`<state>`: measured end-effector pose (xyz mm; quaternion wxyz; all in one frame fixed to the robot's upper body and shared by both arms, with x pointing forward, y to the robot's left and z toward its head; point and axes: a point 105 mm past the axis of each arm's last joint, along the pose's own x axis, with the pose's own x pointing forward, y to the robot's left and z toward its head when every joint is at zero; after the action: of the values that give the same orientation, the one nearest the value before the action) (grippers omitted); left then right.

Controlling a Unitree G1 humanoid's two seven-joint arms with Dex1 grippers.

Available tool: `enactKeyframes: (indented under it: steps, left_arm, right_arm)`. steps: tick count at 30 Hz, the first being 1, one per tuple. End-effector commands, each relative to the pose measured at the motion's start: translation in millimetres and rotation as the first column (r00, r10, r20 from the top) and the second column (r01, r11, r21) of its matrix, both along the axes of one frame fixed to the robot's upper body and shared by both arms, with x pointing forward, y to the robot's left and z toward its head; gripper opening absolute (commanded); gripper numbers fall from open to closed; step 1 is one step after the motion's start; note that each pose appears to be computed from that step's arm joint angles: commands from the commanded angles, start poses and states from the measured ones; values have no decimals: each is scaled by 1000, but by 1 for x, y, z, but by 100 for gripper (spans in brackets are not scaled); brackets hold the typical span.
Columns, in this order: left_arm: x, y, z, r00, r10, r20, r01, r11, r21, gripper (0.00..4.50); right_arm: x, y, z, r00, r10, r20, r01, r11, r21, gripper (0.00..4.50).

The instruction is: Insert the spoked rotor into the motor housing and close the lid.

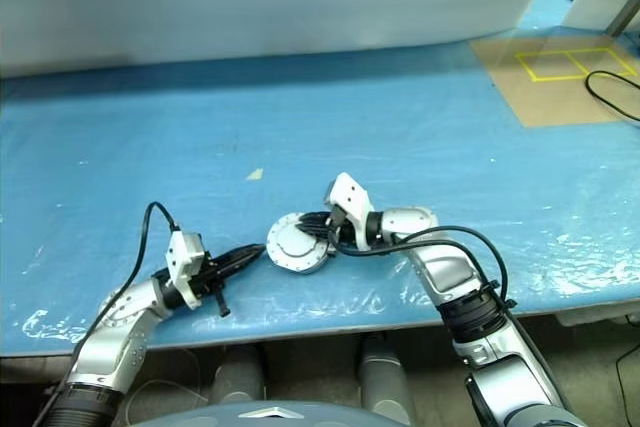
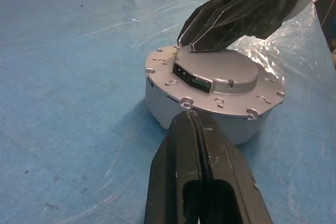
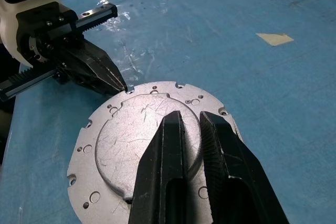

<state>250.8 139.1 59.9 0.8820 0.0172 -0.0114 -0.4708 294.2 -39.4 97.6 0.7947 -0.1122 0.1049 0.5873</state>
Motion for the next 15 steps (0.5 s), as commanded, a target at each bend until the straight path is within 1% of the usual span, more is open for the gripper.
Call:
enactKeyframes:
  steps: [1,3,4,5,6,11,12,15]
  left_arm:
    - [1,4,10,999,10,47,-10,1000,-4,0]
    - [1,5,10,999,16,46,-16,1000,-5,0]
    - [1,5,10,999,20,46,-19,1000,-5,0]
    - [0,6,9,999,23,45,-23,1000,-5,0]
    - [0,7,9,999,26,45,-26,1000,-5,0]
    - [-4,7,9,998,32,47,-32,999,-7,0]
    - [-4,6,9,998,33,48,-32,999,-8,0]
    - [-7,5,9,998,35,46,-34,999,-10,0]
  right_arm:
    - [-7,1,9,997,58,45,-59,998,11,90]
    - [-10,2,13,996,75,53,-76,997,25,141]
    - [-11,2,14,996,77,56,-79,996,33,183]
    - [-11,2,16,995,80,61,-82,996,41,213]
    - [-12,3,17,994,85,68,-88,995,44,253]
    - [-14,5,15,995,81,64,-85,995,60,412]
    - [-15,5,14,995,83,62,-86,994,60,449]
    - [-18,6,9,993,106,58,-109,993,48,449]
